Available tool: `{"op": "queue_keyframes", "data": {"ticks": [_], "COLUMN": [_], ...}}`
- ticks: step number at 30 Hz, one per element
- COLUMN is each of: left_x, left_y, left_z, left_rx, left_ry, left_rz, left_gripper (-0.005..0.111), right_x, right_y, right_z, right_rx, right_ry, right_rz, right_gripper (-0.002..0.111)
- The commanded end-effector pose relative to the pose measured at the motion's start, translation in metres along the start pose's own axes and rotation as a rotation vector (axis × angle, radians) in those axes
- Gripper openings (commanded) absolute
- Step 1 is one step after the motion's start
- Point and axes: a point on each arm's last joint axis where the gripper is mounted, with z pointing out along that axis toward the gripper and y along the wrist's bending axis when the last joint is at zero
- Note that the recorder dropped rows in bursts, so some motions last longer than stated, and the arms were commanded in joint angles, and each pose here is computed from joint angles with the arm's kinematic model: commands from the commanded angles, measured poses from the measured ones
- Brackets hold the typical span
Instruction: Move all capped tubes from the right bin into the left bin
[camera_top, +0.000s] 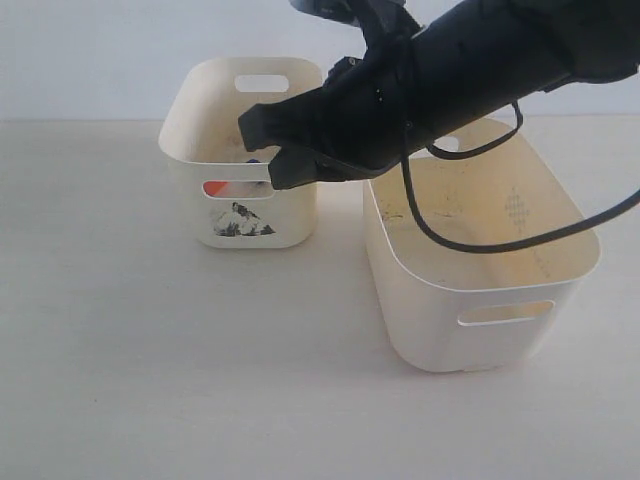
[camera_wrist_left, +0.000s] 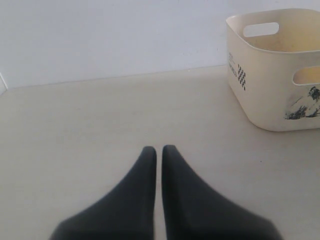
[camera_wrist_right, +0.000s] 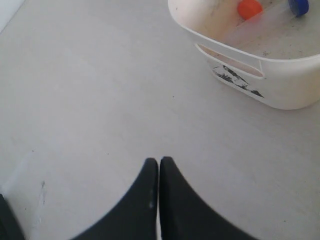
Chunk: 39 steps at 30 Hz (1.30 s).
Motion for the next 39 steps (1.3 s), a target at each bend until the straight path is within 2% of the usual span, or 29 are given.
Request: {"op": "queue_keyframes", "data": {"ticks": [1, 6, 11, 14, 18, 21, 26, 30, 35, 39], "left_x": [-0.002, -0.002, -0.002, -0.002, -0.002, -0.002, -0.002, -0.002, -0.002, -0.002], "left_y": [0.0, 0.0, 0.0, 0.0, 0.0, 0.0, 0.0, 0.0, 0.0, 0.0], "left_z": [0.0, 0.0, 0.0, 0.0, 0.0, 0.0, 0.0, 0.0, 0.0, 0.0], "left_rx": [0.002, 0.002, 0.002, 0.002, 0.002, 0.002, 0.002, 0.002, 0.002, 0.002], "left_ry": [-0.015, -0.015, -0.015, -0.015, -0.015, -0.015, -0.015, -0.015, -0.015, -0.015], "left_rz": [-0.023, -0.023, -0.023, -0.023, -0.023, -0.023, -0.023, -0.023, -0.023, -0.023], "left_gripper": [0.004, 0.004, 0.004, 0.004, 0.004, 0.004, 0.004, 0.004, 0.004, 0.004], "right_x": [-0.001, -0.007, 0.008, 0.031, 0.074, 0.113, 0.168, 0.207, 0.241, 0.247], "right_y": [0.0, -0.001, 0.004, 0.005, -0.005, -0.019, -0.043, -0.058, -0.069, -0.063], "right_z": [-0.003, -0.009, -0.034, -0.056, -0.088, -0.108, -0.134, -0.147, -0.155, -0.168], "right_rx": [0.009, 0.055, 0.074, 0.109, 0.214, 0.289, 0.358, 0.452, 0.57, 0.589], "right_ry": [-0.015, -0.078, -0.117, -0.178, -0.35, -0.493, -0.64, -0.756, -0.941, -1.084], "right_rz": [-0.042, -0.133, -0.166, -0.164, -0.137, -0.051, 0.18, 0.245, 0.265, 0.232], "right_gripper": [0.0, 0.0, 0.0, 0.0, 0.0, 0.0, 0.0, 0.0, 0.0, 0.0]}}
